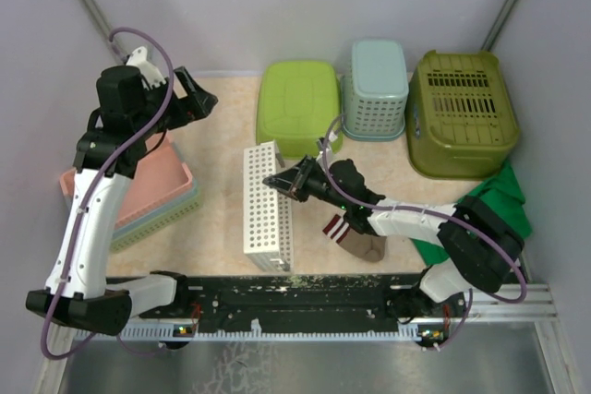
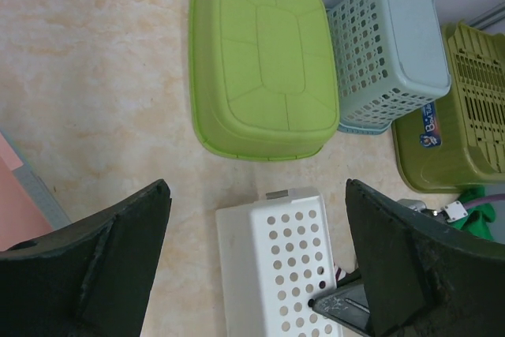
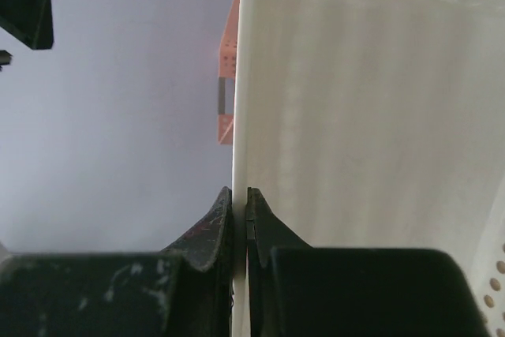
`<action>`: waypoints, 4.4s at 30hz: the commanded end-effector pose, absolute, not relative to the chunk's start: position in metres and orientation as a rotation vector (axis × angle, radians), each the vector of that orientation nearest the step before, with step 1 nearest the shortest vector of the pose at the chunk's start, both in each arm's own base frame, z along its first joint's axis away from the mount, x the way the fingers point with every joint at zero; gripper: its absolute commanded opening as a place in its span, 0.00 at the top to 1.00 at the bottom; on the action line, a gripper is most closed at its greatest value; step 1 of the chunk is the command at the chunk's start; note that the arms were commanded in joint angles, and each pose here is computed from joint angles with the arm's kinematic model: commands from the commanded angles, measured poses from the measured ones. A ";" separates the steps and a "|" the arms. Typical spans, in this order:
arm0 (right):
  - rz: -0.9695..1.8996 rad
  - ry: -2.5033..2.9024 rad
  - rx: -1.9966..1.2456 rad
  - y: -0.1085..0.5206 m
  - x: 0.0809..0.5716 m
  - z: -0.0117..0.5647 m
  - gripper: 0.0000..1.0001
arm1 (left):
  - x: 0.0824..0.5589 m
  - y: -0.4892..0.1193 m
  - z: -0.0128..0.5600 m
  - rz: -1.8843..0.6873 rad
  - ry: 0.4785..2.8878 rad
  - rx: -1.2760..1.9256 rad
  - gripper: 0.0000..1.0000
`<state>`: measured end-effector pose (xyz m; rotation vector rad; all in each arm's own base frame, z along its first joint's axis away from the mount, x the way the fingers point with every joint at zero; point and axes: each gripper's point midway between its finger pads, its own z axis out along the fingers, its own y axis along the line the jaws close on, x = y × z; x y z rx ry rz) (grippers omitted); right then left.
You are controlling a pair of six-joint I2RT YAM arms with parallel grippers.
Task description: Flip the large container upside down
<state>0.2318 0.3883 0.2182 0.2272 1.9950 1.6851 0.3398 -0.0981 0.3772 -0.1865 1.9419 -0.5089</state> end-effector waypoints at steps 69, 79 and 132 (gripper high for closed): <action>0.897 2.396 0.474 0.240 0.236 0.025 0.45 | 0.324 -0.150 0.270 -0.454 2.244 0.023 0.00; 0.515 2.372 0.327 0.189 0.243 0.088 0.37 | 0.305 -0.125 0.224 -0.335 2.386 0.026 0.01; 0.300 2.061 0.354 0.101 0.211 0.280 0.38 | 0.324 -0.276 0.255 -0.901 2.231 0.263 0.00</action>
